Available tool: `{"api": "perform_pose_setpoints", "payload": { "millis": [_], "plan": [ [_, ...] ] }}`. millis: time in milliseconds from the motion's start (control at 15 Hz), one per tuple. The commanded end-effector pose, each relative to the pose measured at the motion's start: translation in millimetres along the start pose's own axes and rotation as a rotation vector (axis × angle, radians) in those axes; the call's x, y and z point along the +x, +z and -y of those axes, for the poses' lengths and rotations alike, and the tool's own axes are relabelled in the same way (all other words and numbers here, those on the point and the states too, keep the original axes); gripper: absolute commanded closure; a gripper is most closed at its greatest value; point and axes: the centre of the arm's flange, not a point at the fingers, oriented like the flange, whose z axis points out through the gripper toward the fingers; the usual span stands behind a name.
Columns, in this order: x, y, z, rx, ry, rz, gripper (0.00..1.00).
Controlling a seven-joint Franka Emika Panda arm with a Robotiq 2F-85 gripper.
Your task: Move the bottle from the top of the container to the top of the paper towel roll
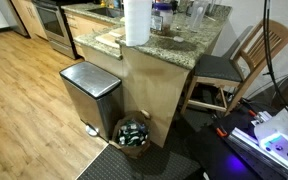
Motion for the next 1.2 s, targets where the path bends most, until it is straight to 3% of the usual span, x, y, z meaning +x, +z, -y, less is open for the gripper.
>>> {"api": "perform_pose_setpoints", "payload": {
  "millis": [0, 67, 133, 533, 867, 1133],
  "plan": [
    [-2.0, 1.0, -1.1, 0.002, -0.003, 0.002, 0.0],
    [-0.7, 0.4, 0.3, 0.003, 0.0, -0.002, 0.1],
    [1.3, -0.7, 3.1, 0.01, 0.007, -0.003, 0.26],
    [3.3, -11.2, 4.6, 0.032, 0.024, -0.007, 0.72],
    [-3.4, -21.0, 15.9, -0.042, 0.153, -0.04, 0.75],
    [-54.1, -71.0, -9.7, -0.264, 0.272, -0.103, 0.75]
  ]
}}
